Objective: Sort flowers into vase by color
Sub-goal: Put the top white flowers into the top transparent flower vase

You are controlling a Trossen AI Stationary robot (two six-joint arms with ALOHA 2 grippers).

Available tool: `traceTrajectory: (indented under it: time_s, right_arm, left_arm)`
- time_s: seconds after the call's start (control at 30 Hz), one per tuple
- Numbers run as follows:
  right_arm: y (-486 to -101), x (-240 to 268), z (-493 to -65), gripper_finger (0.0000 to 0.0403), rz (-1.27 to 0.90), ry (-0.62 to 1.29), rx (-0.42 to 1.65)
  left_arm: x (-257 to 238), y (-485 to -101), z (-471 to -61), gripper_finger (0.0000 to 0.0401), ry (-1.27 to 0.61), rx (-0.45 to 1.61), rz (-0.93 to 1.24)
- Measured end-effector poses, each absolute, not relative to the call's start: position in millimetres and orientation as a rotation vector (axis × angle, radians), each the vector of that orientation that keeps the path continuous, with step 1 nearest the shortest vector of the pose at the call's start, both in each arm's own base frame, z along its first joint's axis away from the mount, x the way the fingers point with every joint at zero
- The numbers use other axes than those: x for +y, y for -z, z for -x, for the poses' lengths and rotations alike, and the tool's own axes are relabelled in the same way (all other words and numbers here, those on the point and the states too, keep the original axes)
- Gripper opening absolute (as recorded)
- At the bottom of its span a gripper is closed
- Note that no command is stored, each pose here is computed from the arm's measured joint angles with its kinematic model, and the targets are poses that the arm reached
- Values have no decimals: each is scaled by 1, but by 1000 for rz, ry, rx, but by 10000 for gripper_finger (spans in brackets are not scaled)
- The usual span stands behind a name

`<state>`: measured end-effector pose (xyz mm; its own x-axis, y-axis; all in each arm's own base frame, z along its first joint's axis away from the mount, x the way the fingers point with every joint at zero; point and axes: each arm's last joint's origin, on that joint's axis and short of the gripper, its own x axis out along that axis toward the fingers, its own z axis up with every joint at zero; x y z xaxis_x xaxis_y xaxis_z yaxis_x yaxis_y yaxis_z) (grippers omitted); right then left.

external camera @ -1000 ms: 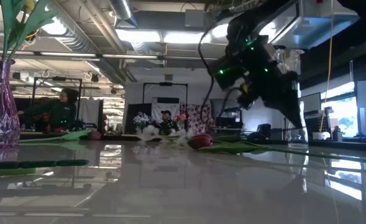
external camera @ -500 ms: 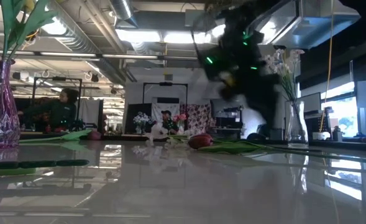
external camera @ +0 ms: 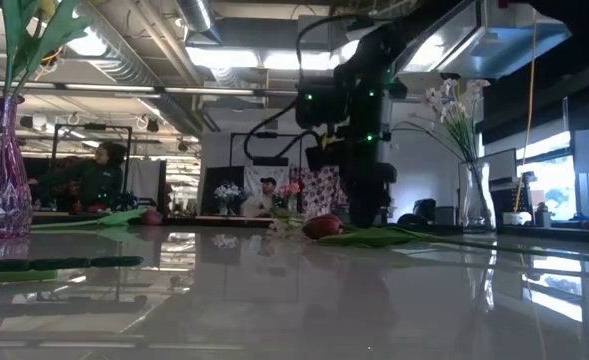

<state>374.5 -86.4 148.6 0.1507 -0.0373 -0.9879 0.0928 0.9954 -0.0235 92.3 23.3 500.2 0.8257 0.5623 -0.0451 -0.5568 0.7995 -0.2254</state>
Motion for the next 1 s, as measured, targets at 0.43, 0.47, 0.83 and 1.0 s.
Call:
traceTrajectory:
  time_s: [0.43,0.47,0.83,1.0]
  right_arm:
    - [-153,-91,-390,49,-69,139,1357]
    - [-158,-92,-395,27,-72,143,1323]
    - [-340,-85,-378,10,-15,283,714]
    - [-418,-85,-321,19,56,475,441]
  left_arm:
    - [23,-500,-92,231,-601,-25,234]
    - [23,-500,-92,231,-601,-25,234]
    - [23,-501,-92,231,-599,-37,237]
    - [23,-502,-92,231,-599,-43,238]
